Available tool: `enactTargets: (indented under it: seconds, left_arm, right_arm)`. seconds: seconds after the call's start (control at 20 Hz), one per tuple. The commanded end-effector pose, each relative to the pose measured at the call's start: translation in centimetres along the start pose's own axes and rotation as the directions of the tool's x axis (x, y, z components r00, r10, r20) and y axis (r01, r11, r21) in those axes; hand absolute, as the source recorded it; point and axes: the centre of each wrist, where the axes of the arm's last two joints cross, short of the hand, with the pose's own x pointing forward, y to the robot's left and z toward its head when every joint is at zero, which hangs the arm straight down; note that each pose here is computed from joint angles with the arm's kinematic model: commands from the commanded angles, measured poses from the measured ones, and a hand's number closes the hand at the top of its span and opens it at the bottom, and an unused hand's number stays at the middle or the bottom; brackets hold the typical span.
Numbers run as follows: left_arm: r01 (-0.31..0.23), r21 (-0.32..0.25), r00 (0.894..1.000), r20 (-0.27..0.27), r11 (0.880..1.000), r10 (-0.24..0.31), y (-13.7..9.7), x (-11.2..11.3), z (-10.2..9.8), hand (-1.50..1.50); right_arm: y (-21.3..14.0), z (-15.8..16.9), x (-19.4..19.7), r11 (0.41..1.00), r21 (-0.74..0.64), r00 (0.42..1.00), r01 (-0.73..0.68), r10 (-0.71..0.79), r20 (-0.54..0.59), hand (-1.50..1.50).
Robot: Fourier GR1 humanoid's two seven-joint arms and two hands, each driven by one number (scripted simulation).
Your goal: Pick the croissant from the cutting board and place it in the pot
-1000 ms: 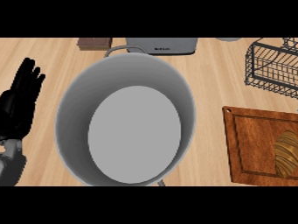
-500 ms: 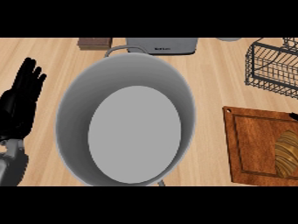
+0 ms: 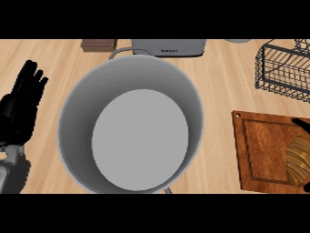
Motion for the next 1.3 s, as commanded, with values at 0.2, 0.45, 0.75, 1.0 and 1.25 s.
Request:
enactTargets:
  seconds: [0.2,0.45,0.75,1.0,1.25]
  left_arm:
    - [0.005,-0.021,1.000,-0.018,1.000,-0.005,0.8,-1.3,0.8,0.00]
    - [0.005,0.010,1.000,0.001,1.000,-0.005,-0.3,-1.4,0.1,0.00]
    - [0.006,0.033,1.000,-0.005,0.999,-0.006,0.5,-0.8,-0.8,0.00]
    - [0.008,-0.066,1.000,0.012,0.998,-0.008,-1.4,-0.3,-0.7,0.00]
    - [-0.002,-0.093,1.000,0.015,0.996,0.004,-2.1,0.0,-0.9,0.00]
  right_arm:
    - [-0.4,-1.3,-1.1,0.997,0.011,0.995,-0.075,0.074,0.062,1.50]
    - [4.1,-2.0,-1.5,0.993,0.008,0.986,-0.119,0.117,0.117,1.50]
    - [7.8,-2.6,5.5,0.993,0.016,0.971,-0.118,0.112,0.209,1.50]
    - [13.3,-5.5,18.0,0.983,0.081,0.889,-0.163,0.111,0.444,1.50]
    - [16.8,-4.1,25.9,0.980,0.053,0.870,-0.194,0.146,0.471,1.50]
